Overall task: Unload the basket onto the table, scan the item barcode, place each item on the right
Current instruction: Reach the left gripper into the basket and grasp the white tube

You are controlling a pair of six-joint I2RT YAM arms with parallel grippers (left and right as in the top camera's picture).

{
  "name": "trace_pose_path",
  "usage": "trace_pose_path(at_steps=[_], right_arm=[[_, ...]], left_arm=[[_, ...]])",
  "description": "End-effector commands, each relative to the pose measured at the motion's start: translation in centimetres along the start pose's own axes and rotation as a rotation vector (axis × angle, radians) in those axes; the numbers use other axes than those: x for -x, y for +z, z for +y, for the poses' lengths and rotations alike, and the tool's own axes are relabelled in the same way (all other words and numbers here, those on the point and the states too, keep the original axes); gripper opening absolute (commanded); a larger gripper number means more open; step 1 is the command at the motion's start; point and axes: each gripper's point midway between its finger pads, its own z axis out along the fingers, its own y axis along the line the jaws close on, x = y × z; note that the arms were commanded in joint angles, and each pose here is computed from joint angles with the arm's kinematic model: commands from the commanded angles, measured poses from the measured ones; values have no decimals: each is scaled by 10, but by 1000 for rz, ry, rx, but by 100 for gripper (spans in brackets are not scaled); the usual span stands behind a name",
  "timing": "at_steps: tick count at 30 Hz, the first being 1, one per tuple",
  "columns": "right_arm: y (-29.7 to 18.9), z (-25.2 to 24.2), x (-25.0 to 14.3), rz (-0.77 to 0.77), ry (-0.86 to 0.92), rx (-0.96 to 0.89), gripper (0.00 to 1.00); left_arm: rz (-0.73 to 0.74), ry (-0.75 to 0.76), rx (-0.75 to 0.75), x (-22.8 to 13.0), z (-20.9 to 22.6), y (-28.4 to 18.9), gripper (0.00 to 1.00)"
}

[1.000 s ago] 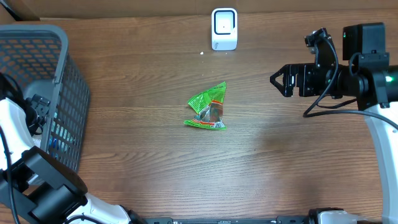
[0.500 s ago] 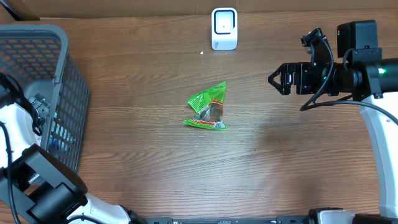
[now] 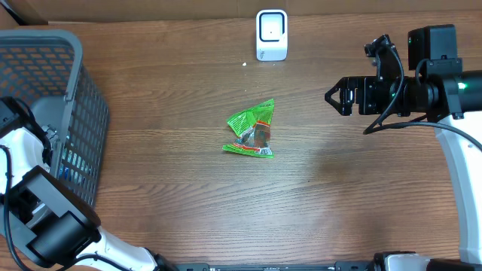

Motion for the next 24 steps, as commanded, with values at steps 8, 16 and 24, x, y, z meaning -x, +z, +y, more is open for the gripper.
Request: trace_pose_path(at_steps=[8, 16, 24], right_arm=[[-7, 6, 7, -30, -17, 8, 100], [-7, 6, 8, -33, -18, 8, 100], [-7, 6, 10, -43, -24, 8, 100]], left_arm=[[79, 12, 14, -20, 4, 24, 24], [110, -24, -179, -18, -29, 15, 4], [155, -28, -331, 11, -48, -44, 4]])
